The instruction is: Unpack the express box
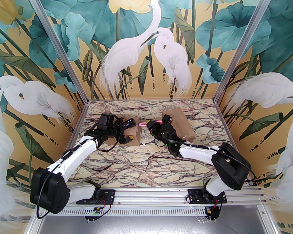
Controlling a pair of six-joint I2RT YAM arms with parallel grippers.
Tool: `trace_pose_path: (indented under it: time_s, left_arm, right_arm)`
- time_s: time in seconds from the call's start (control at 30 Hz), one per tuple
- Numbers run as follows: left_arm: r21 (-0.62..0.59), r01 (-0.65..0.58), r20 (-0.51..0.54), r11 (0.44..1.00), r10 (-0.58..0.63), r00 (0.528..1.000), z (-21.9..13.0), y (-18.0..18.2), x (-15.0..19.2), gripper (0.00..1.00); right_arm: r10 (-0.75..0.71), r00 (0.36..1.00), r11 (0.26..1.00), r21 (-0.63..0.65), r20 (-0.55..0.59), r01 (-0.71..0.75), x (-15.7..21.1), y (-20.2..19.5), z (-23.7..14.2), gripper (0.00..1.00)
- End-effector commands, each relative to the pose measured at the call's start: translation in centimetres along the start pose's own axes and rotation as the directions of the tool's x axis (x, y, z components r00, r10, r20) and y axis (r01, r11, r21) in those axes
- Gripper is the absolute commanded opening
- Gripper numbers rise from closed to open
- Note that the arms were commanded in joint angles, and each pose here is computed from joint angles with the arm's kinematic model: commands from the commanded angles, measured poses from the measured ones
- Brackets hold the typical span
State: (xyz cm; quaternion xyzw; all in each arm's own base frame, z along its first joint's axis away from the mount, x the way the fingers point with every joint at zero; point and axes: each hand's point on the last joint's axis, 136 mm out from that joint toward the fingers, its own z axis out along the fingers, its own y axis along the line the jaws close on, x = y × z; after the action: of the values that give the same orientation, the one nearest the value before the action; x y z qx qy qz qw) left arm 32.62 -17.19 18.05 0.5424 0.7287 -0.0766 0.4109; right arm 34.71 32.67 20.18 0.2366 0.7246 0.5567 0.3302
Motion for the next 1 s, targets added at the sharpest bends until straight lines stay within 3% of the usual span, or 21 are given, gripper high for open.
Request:
trace_pose_path:
  time_s: [0.0,0.2,0.47,0.67,0.97]
  left_arm:
    - [-0.090,-0.119,0.065,0.989,0.125,0.990,-1.2,2.3,-2.3,0.97]
    - [0.013,-0.258,0.132,0.966,0.254,0.958,-1.7,-1.0,-2.2,0.95]
    - [0.008,-0.276,0.171,0.961,0.271,0.947,-1.5,-0.6,-3.3,0.98]
    - [0.017,-0.250,0.186,0.968,0.242,0.952,-1.0,-0.1,-3.7,0.99]
    - [-0.054,-0.086,0.187,0.995,0.095,0.978,0.0,2.4,-4.2,0.99]
  right_arm:
    - [-0.002,0.965,1.000,-0.004,-0.261,0.001,6.2,-0.8,-1.7,0.00]
    - [-0.037,0.951,0.999,-0.031,-0.308,0.029,4.6,-0.6,-2.1,0.00]
    - [-0.064,0.918,0.997,-0.066,-0.391,0.042,3.4,-0.5,-2.0,0.00]
    - [-0.073,0.881,0.994,-0.105,-0.467,0.027,4.4,0.2,-0.7,0.00]
    - [-0.042,0.873,0.999,-0.049,-0.485,0.022,5.4,-0.7,-1.1,0.00]
